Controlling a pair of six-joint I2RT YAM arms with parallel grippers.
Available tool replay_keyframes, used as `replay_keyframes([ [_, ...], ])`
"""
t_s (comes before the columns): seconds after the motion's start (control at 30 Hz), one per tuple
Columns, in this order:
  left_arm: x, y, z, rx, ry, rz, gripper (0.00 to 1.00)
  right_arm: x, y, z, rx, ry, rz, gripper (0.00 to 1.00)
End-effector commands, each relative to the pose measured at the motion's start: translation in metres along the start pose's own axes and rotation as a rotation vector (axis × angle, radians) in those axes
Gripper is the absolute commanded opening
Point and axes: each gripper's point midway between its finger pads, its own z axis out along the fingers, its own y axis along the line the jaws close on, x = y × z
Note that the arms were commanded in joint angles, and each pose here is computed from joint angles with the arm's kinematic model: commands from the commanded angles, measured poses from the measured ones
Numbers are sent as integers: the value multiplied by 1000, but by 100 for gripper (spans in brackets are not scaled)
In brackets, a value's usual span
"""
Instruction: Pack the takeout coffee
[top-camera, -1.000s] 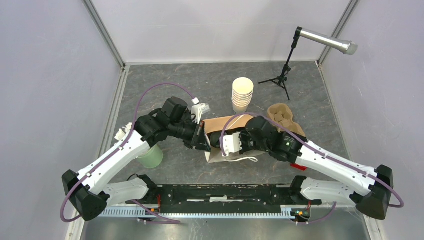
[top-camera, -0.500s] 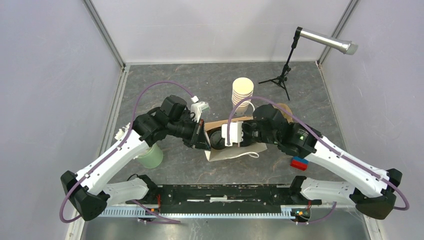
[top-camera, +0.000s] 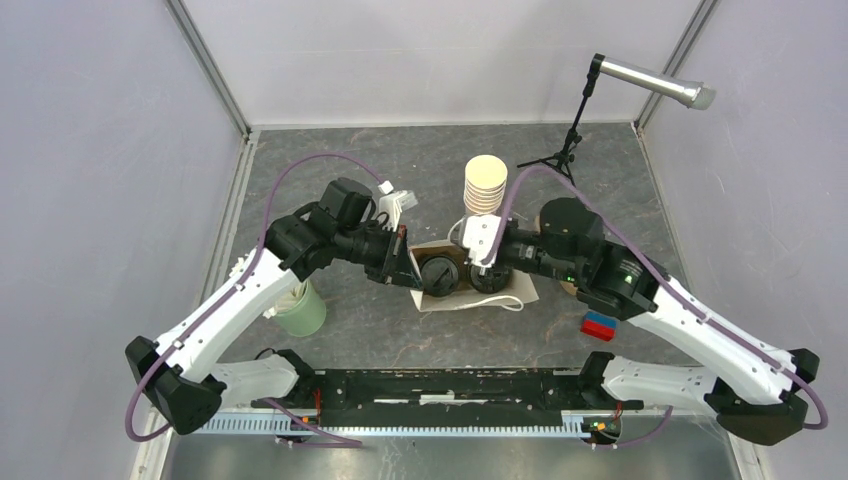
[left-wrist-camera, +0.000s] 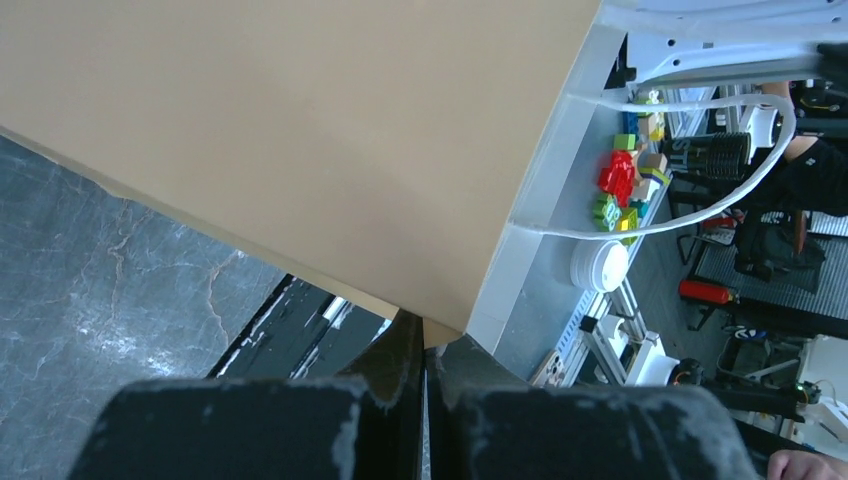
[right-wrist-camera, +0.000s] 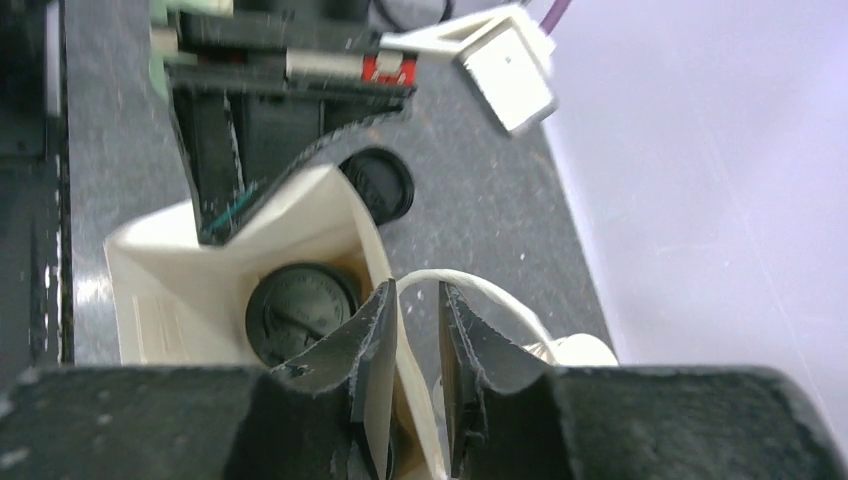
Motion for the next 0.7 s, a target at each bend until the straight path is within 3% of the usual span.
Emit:
replay_keyframes([
  [0.0, -13, -13, -8, 28, -22, -15, 2, -61, -31, -21, 137, -250, 66, 28],
  [0.4, -22, -5, -8, 2, 3, -104, 2, -91, -66, -49, 350, -446, 180, 30],
  [0.67, -29, -8, -10, 0, 15, -107, 2, -38, -26, -12, 189, -245, 139, 31],
])
